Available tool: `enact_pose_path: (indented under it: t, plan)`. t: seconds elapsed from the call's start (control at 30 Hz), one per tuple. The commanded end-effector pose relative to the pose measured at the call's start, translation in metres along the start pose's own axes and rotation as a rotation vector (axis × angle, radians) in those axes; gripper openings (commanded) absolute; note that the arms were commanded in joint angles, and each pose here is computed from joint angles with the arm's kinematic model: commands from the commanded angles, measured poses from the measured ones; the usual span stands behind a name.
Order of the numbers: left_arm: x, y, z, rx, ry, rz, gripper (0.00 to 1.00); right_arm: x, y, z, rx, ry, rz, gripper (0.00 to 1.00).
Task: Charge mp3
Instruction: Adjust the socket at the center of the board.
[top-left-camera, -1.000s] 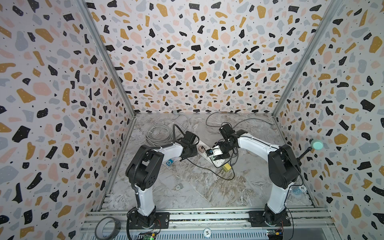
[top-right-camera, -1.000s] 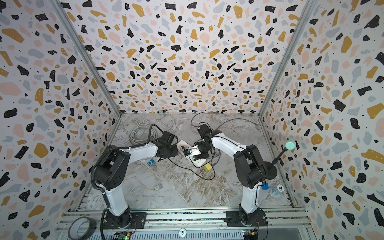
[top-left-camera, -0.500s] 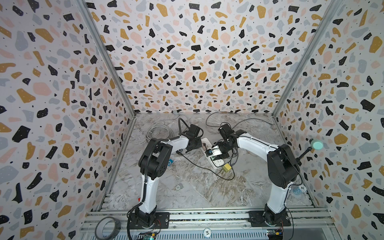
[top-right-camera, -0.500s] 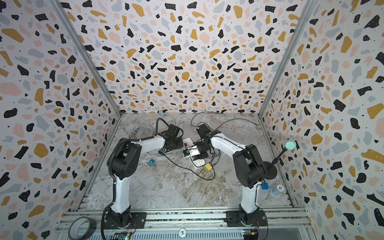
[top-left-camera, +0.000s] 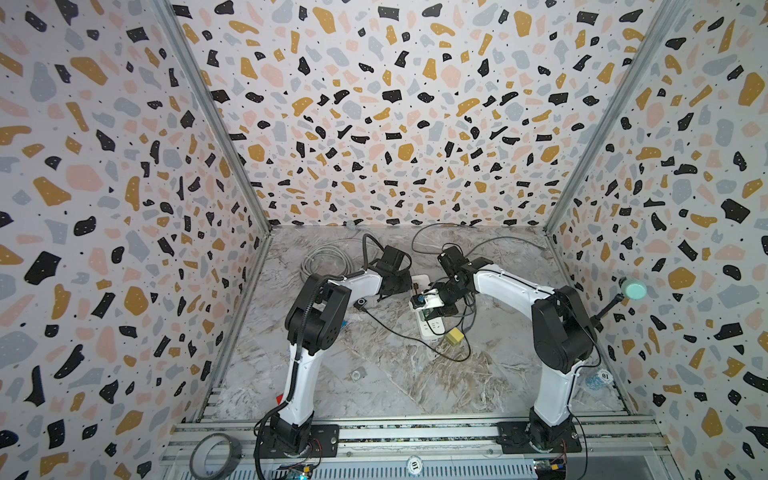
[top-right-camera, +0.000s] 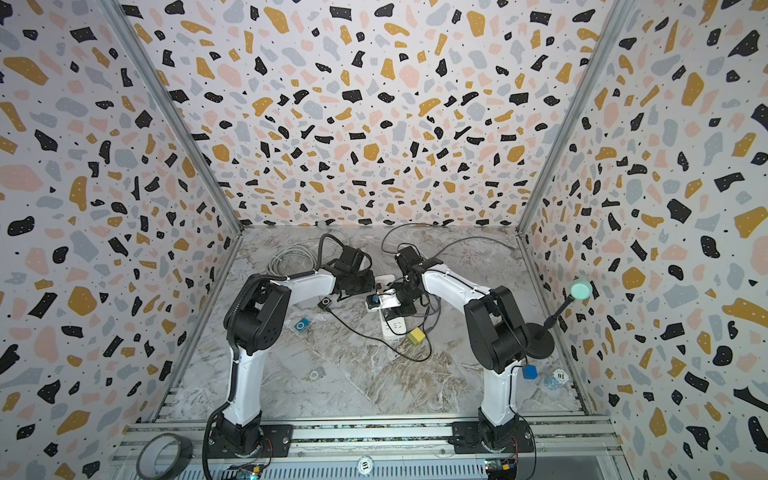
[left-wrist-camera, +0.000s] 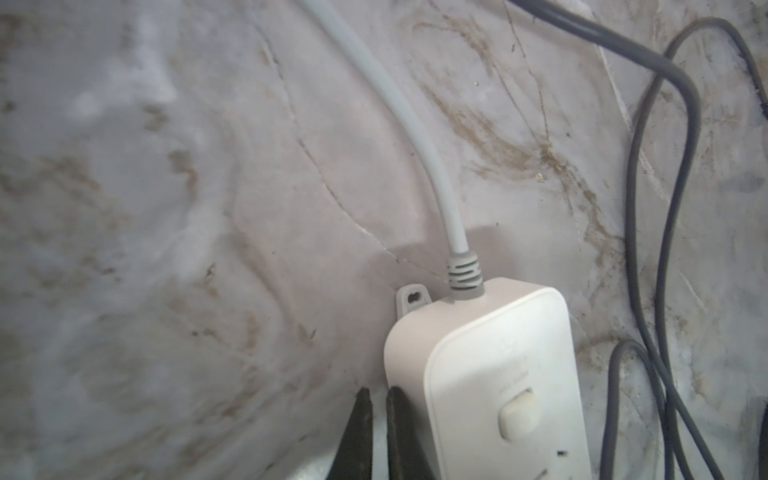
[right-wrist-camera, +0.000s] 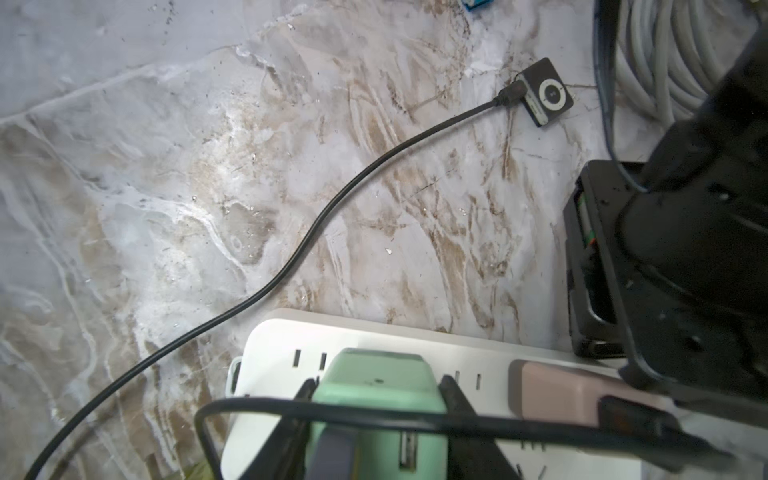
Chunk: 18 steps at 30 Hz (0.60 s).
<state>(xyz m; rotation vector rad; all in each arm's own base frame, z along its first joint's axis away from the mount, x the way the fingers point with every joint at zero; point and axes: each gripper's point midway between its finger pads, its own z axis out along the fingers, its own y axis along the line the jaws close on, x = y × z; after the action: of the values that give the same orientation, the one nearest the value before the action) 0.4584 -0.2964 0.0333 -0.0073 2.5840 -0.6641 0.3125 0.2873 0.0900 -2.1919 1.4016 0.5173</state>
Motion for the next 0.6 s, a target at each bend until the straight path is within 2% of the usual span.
enact_pose_path:
  t: [0.0,0.17,0.33,0.57]
  plan:
    - [-0.024,-0.027,-0.023,0.098,-0.073,0.005,0.12,0.027,0.034,0.012,-0.144,0.058,0.159,0.00]
    - [-0.055,-0.026,-0.066,0.134,-0.171,-0.052,0.24,0.035,0.043,0.014,-0.178,0.061,0.202,0.00]
    - [-0.086,-0.041,-0.118,0.185,-0.259,-0.046,0.34,0.041,0.040,0.015,-0.179,0.061,0.234,0.00]
    - [-0.085,-0.050,-0.153,0.236,-0.290,-0.042,0.37,0.042,0.036,0.020,-0.190,0.066,0.231,0.00]
